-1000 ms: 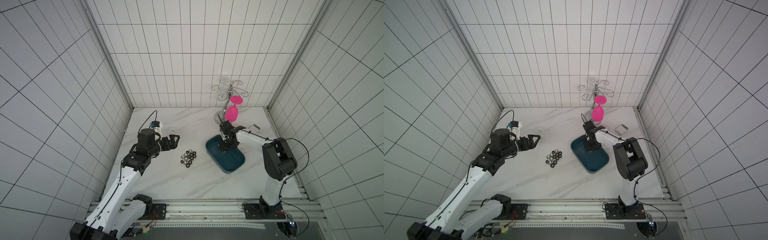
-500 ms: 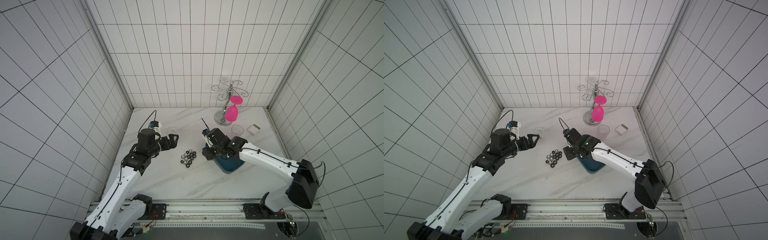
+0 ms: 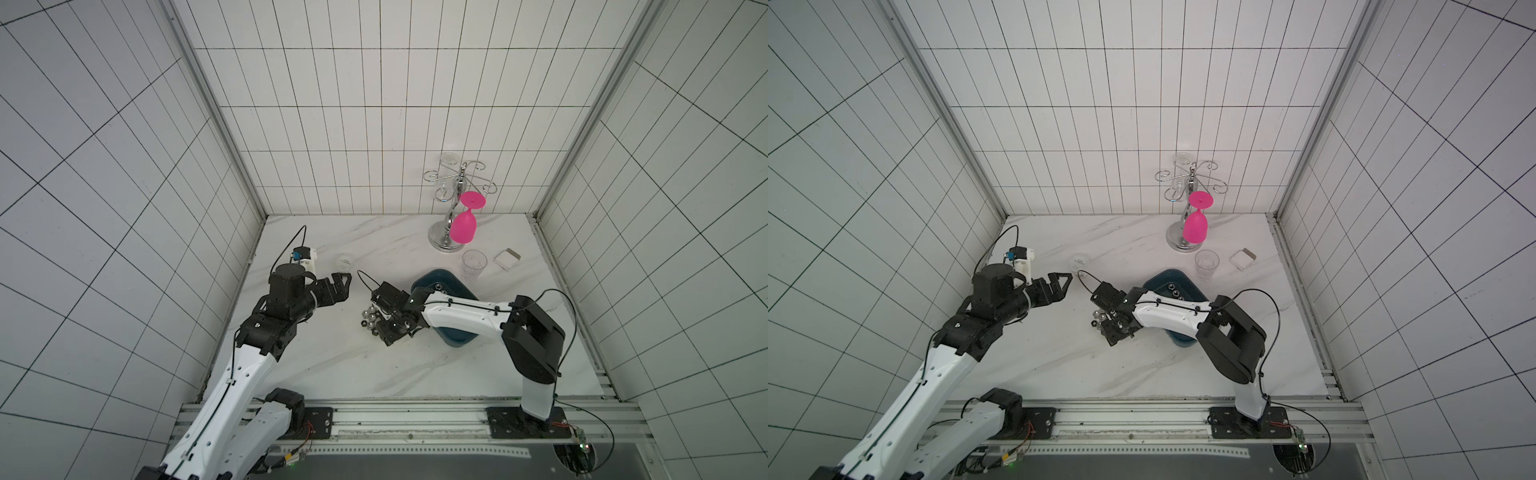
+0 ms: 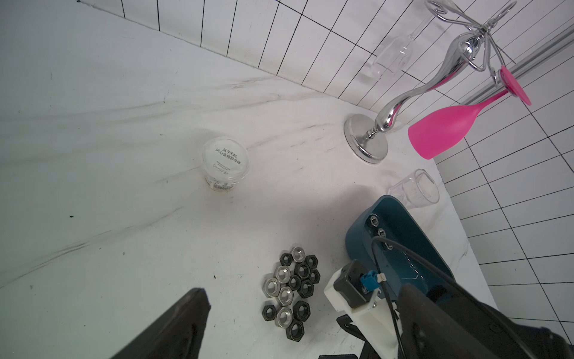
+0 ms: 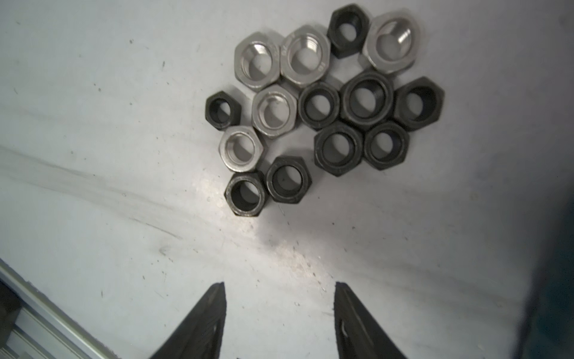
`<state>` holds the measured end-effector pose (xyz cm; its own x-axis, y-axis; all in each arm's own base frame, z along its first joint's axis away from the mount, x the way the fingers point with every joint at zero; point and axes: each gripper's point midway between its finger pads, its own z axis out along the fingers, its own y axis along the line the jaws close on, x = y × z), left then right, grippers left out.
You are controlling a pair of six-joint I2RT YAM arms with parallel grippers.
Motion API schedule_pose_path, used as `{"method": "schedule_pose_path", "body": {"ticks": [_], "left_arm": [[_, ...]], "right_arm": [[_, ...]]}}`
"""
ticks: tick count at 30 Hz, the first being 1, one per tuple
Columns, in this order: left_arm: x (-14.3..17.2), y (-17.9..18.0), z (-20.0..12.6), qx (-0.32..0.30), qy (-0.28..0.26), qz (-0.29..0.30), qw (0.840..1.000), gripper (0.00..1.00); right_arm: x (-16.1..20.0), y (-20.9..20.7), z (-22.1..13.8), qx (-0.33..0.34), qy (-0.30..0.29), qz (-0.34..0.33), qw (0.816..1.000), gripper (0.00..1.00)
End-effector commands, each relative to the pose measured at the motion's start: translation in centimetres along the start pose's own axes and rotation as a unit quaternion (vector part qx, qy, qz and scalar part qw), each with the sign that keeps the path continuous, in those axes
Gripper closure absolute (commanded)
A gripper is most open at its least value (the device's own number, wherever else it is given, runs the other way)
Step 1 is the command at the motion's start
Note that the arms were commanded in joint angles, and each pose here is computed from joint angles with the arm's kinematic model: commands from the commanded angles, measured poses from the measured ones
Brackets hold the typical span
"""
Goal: Put the nuts on the desktop into the storage box
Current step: Pick up the nut from the center of the board.
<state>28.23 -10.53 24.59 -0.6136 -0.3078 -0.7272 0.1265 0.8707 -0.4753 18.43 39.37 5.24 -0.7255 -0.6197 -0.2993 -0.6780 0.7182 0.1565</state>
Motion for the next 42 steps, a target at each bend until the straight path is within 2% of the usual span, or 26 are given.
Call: {"method": "schedule_pose_path", "body": {"ticks": [1,14,29,32,37,42], "left_arm": [[0.5,0.7,-0.6,-0.018,0.003,0.014,1.000,0.02],[0.4,2.0,-1.8,-0.033,0.005,0.025,0.999,0.01],[0.0,2.6,-1.8,-0.035,0.001,0.021,0.999,0.01],[-0.1,2.4,-1.7,-0.027,0.000,0.016,1.000,0.01],[-0.5,1.3,-1.1,0.001,0.003,0.002,1.000,0.01],[-0.8,0.3,0.0,0.031,0.002,-0.017,0.999,0.01]], "right_arm": [[-0.6,1.1,1.1,-0.009,0.007,0.005,1.000,0.42],[-1.8,1.8,4.3,0.008,0.032,-0.003,0.999,0.44],[-0.8,0.2,3.8,0.068,0.042,-0.024,0.997,0.79],[-1.6,0.1,2.0,0.067,0.014,-0.023,0.997,0.83],[-4.5,-0.4,-4.0,0.039,-0.069,0.001,0.997,0.82],[-5.0,-5.9,-9.6,0.043,-0.126,0.069,0.989,0.82]]}}
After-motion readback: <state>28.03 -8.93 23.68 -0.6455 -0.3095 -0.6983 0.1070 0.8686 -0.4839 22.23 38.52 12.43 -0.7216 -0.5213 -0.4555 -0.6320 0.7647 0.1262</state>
